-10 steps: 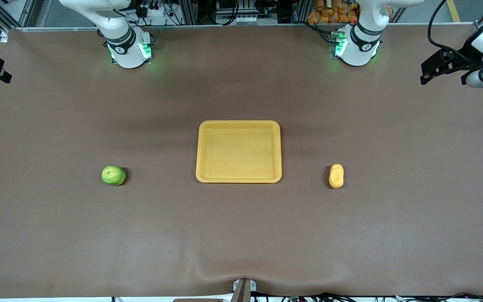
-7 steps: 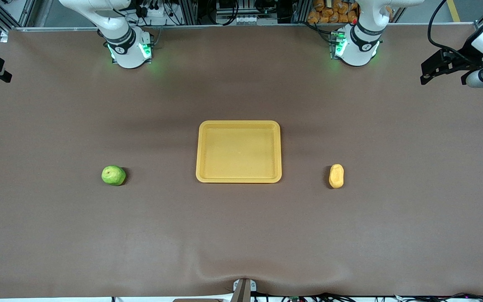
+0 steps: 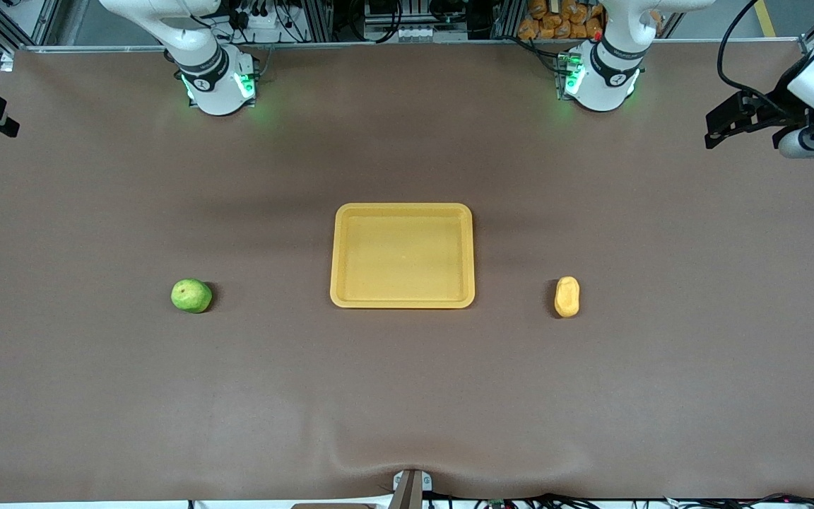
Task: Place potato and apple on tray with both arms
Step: 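Move the left gripper out toward the yellow potato, then grasp the potato with the left gripper while the right gripper reaches the apple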
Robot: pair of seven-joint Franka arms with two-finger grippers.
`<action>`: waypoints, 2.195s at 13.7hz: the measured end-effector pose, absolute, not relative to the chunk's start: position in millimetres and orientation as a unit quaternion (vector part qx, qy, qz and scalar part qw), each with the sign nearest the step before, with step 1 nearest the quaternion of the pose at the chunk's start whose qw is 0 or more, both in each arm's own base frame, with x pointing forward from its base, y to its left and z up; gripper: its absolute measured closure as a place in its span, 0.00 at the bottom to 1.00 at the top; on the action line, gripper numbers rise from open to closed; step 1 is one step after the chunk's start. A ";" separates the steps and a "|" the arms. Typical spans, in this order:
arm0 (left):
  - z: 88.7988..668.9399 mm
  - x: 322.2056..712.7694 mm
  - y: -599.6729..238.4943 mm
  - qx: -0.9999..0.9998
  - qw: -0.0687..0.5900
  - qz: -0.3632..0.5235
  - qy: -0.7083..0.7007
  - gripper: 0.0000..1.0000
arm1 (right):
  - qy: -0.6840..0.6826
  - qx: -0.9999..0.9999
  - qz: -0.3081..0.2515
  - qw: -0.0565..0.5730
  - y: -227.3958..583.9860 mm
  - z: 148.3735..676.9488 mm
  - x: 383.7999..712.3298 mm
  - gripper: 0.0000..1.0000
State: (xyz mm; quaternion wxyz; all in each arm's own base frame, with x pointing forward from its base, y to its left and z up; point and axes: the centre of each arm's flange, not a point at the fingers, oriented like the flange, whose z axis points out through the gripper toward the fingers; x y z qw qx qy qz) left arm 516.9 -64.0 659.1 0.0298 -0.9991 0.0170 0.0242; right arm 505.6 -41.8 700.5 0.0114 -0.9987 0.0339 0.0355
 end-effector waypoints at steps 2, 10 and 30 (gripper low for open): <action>645.6 524.8 -64.9 -0.999 0.031 0.037 0.017 0.00 | 0.036 -0.998 0.043 0.011 -43.5 693.2 510.3 0.00; 544.7 577.5 -74.3 -0.996 0.033 0.075 0.024 0.00 | 0.051 -0.996 0.074 0.011 -60.7 658.8 531.6 0.00; 299.0 597.3 -105.4 -0.999 0.009 -0.003 0.035 0.00 | 0.059 -0.985 0.165 0.009 -74.9 506.7 610.8 0.00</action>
